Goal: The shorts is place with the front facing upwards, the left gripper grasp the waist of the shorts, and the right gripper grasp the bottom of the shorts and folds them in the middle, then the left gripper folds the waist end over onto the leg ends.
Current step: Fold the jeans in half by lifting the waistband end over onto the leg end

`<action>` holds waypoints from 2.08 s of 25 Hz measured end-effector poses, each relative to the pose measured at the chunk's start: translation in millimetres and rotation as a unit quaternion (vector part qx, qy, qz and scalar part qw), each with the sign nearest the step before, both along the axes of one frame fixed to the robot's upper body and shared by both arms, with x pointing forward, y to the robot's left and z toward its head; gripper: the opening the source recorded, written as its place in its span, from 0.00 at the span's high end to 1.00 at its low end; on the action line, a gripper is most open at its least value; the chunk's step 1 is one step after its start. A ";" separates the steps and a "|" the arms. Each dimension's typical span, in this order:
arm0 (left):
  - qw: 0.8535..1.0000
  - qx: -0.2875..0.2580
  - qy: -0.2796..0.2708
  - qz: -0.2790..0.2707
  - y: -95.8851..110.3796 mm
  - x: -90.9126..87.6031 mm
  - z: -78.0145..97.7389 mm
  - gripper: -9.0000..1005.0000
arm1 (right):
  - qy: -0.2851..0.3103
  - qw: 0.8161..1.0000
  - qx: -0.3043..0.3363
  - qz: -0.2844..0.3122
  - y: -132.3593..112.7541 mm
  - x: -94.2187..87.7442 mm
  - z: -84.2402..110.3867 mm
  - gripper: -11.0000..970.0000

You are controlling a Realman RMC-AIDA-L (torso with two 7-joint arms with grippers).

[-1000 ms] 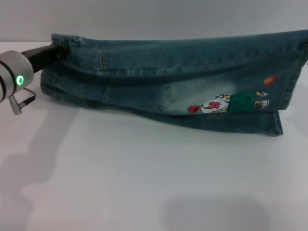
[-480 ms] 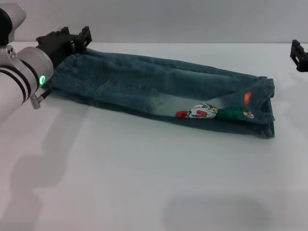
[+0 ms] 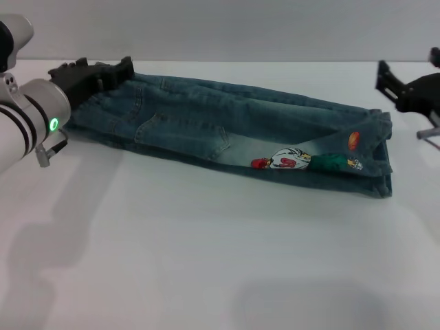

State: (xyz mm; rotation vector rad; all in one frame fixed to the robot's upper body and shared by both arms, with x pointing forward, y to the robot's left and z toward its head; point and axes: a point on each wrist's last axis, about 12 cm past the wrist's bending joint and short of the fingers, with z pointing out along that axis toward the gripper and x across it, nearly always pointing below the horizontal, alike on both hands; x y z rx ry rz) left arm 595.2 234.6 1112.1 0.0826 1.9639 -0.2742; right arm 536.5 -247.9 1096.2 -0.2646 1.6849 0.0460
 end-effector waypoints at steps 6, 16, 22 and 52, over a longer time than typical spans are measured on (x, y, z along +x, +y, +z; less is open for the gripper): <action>0.999 0.010 0.030 0.006 10.9 1.1 -1.9 0.15 | -0.023 0.999 0.038 0.013 13.1 -8.7 -20.2 0.14; 0.998 0.020 0.053 0.018 25.0 2.5 -2.7 0.15 | -0.006 0.997 0.051 0.052 35.3 -13.0 -35.4 0.43; 0.998 0.036 0.051 0.022 31.4 5.9 -3.2 0.15 | 0.000 0.997 0.049 0.067 42.4 -18.1 -38.7 0.60; 0.991 0.065 0.109 0.038 42.5 22.3 -35.0 0.15 | -0.001 0.997 0.053 0.061 38.6 -25.0 -39.3 0.99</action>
